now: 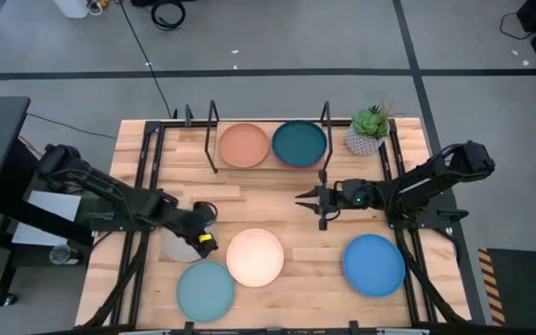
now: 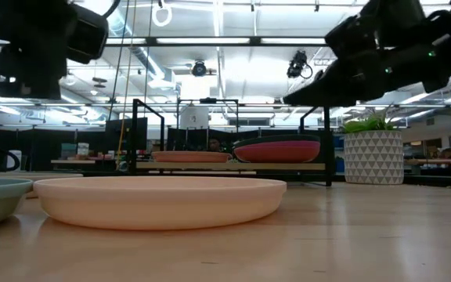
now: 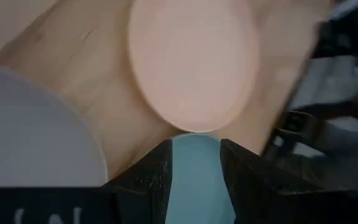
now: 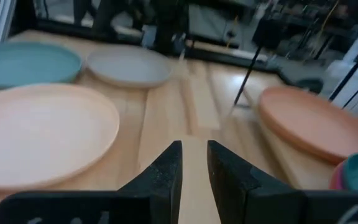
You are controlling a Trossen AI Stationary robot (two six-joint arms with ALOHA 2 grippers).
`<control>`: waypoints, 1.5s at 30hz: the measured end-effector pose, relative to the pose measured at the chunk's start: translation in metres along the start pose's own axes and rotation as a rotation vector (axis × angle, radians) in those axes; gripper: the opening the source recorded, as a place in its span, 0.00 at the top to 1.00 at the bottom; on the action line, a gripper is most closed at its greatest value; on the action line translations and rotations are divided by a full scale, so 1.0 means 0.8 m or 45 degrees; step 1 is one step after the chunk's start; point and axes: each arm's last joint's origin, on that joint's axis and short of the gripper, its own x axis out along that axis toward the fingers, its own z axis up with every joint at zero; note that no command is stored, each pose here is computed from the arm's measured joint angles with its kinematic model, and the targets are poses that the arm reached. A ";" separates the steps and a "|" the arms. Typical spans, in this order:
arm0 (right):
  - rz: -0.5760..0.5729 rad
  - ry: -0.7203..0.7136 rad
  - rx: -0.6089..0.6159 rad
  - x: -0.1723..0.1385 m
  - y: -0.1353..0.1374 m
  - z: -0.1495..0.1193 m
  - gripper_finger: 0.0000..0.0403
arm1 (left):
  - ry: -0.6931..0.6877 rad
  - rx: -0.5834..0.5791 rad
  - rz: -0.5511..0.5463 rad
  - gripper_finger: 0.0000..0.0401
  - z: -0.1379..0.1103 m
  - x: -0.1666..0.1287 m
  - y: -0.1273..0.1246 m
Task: Place and stack plates onto a shelf
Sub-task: Stack the grey plate on top of the brown plate on the shelf
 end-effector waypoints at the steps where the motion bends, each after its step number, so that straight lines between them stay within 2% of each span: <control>1: -0.014 -0.027 -0.004 -0.002 0.000 0.001 0.80 | -0.003 -0.026 0.043 0.65 0.002 0.005 -0.004; 7: -0.029 -0.059 -0.008 0.000 0.000 0.007 0.83 | 0.019 -0.104 0.340 0.65 0.013 0.032 -0.023; 12: 0.006 0.035 -0.007 0.000 0.004 -0.002 0.87 | 0.038 -0.179 0.547 0.65 0.019 0.057 -0.037; 19: 0.006 0.020 -0.057 0.002 0.005 -0.002 0.89 | 0.147 -0.246 0.906 0.65 0.019 0.077 -0.038; 24: 0.002 0.007 -0.060 0.002 0.004 -0.001 0.89 | 0.158 -0.260 0.887 0.65 0.021 0.093 -0.043; 31: 0.005 0.012 -0.054 0.002 0.005 -0.002 0.89 | 0.173 -0.245 0.957 0.65 0.013 0.112 -0.036; 45: 0.013 0.042 -0.043 0.002 0.005 -0.005 0.89 | 0.255 -0.072 1.091 0.67 0.007 0.137 -0.014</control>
